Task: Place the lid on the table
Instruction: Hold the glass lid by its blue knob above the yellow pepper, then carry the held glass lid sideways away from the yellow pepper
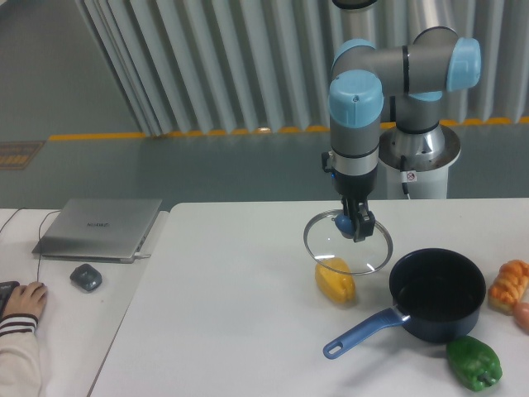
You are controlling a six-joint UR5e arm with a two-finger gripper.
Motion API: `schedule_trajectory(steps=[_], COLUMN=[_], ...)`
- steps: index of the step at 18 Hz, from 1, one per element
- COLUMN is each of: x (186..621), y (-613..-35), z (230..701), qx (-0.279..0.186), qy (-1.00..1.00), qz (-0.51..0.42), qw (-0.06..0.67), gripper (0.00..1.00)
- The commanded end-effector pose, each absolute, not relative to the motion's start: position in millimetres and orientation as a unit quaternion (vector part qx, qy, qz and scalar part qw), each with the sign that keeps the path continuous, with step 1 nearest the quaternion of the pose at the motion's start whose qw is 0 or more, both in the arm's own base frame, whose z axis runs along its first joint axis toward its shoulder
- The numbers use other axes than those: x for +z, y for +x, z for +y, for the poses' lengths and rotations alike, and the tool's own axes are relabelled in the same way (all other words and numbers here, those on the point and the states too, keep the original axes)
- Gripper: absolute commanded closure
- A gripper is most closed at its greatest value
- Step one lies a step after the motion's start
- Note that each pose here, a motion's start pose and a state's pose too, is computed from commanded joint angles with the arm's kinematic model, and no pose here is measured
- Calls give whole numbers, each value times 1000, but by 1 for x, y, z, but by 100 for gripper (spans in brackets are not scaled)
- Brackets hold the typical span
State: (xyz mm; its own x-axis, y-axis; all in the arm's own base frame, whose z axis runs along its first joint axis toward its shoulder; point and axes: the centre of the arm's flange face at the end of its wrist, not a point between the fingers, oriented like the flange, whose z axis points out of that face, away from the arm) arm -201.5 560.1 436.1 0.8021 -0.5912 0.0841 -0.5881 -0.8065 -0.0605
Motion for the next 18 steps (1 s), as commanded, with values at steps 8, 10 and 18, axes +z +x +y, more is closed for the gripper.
schedule_trajectory(steps=[8,10,18], x=[435,435,433], y=[-189,-185,-173], z=[569,571,584], qx=[-40,-40,-35], qy=[-963,-963,-971], qz=[265,267,236], qw=[21,21,27], gripper=[57,57,60])
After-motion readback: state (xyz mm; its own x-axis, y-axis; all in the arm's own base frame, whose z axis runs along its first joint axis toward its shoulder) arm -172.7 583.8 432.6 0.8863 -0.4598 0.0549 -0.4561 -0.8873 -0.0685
